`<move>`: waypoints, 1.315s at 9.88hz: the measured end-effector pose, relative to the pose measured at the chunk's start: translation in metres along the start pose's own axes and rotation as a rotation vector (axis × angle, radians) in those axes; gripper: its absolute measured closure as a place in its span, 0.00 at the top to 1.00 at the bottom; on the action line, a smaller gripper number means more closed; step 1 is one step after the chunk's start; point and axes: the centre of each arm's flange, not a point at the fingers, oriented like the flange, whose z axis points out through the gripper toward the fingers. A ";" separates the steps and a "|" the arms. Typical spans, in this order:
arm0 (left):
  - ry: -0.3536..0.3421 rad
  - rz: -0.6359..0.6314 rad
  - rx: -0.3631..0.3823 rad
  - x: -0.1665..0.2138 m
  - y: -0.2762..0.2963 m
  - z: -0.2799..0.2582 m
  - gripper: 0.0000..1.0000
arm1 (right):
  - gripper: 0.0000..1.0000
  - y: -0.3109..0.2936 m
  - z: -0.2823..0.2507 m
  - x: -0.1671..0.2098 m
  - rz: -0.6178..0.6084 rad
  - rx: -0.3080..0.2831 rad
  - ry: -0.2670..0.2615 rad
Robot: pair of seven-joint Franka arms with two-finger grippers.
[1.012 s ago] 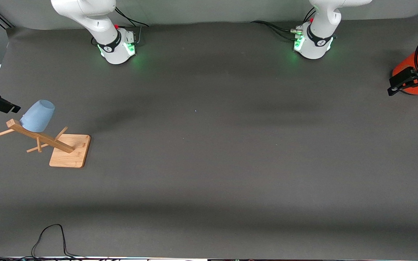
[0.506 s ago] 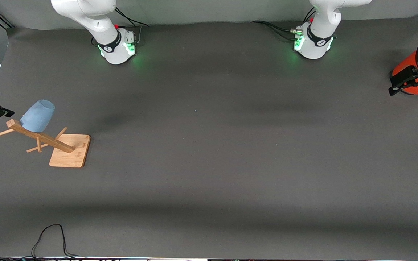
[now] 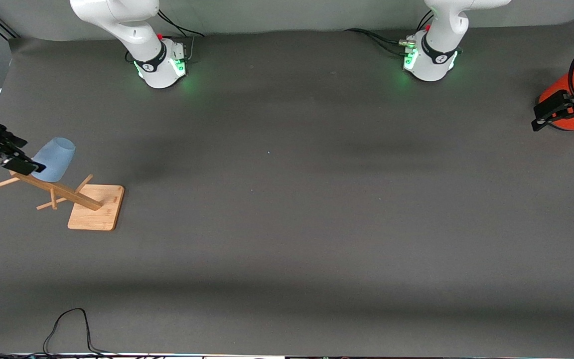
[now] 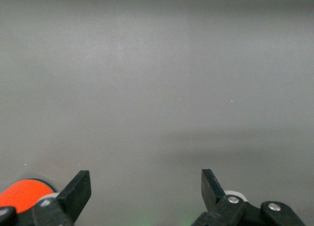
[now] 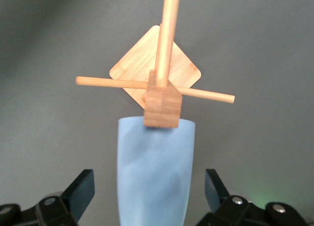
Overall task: Rotate and upright cup with both arms
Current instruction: 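Close the right gripper around the light blue cup on the peg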
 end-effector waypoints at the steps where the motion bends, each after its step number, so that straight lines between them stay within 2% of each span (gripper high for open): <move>1: 0.000 0.000 0.000 0.000 0.000 0.000 1.00 | 1.00 0.002 0.013 0.000 0.006 0.010 -0.001; 6: 0.000 0.000 -0.004 0.000 0.001 0.000 1.00 | 0.99 0.003 0.039 -0.001 0.013 0.034 0.007; 7: 0.000 0.000 -0.006 0.000 0.001 0.000 1.00 | 0.86 0.003 0.039 -0.001 0.013 0.036 0.007; 8: 0.001 0.000 -0.008 0.000 0.001 0.000 1.00 | 0.80 0.003 0.039 -0.002 0.014 0.037 0.006; 13: 0.001 0.000 -0.010 0.000 0.001 0.000 1.00 | 0.80 0.006 0.026 -0.009 0.007 0.045 0.002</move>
